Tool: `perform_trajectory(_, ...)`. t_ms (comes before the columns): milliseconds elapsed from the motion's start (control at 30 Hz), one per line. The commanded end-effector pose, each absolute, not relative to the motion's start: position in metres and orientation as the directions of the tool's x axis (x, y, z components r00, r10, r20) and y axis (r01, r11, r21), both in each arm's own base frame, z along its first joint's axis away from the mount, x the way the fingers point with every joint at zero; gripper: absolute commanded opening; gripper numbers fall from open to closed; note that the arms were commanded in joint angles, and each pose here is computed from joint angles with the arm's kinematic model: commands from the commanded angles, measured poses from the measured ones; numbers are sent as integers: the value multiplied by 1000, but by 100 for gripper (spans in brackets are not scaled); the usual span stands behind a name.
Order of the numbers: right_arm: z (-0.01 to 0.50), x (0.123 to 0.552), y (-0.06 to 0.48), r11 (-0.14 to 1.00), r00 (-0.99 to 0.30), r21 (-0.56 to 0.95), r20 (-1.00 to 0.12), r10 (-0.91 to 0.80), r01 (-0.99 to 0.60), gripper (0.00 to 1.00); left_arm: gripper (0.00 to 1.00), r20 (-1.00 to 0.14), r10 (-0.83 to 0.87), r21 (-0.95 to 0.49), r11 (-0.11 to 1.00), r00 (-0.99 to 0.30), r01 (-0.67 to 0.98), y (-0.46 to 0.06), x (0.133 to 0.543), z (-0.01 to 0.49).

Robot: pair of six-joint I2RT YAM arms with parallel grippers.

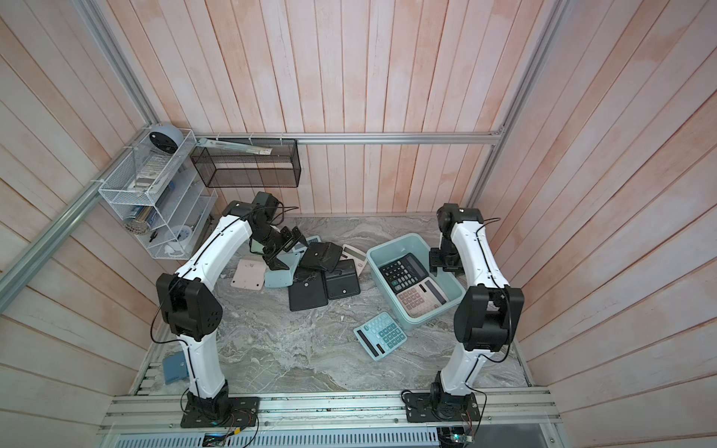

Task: Put the calculator in the storage box
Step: Adjust the storage box at the center of the board.

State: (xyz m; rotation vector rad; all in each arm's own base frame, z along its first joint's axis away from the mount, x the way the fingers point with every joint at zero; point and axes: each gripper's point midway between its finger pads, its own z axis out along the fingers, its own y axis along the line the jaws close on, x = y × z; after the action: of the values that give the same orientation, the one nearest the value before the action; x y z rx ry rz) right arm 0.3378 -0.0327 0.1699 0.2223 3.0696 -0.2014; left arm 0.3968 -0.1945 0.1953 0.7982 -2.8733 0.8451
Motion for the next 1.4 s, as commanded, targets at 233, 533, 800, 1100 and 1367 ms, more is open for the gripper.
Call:
perform_trajectory(233, 154, 368, -26, 960, -958, 176, -151, 245, 218, 67, 100, 171, -427, -498, 740, -888, -452, -202, 390, 196)
perform_trajectory(533, 132, 400, -32, 953, -950, 170, -145, 278, 252, 61, 100, 155, -426, -487, 752, -891, -445, -198, 384, 198)
perform_trajectory(800, 127, 394, -18, 923, -931, 223, -118, 346, 315, 30, 100, 129, -433, -481, 759, -892, -439, -193, 380, 201)
perform_trajectory(1100, 132, 362, -4, 923, -930, 229, -130, 343, 309, 35, 100, 95, -402, -451, 798, -911, -399, -188, 364, 201)
perform_trajectory(1367, 175, 346, -2, 923, -913, 253, -218, 345, 289, 47, 100, 90, -387, -464, 799, -918, -382, -200, 333, 193)
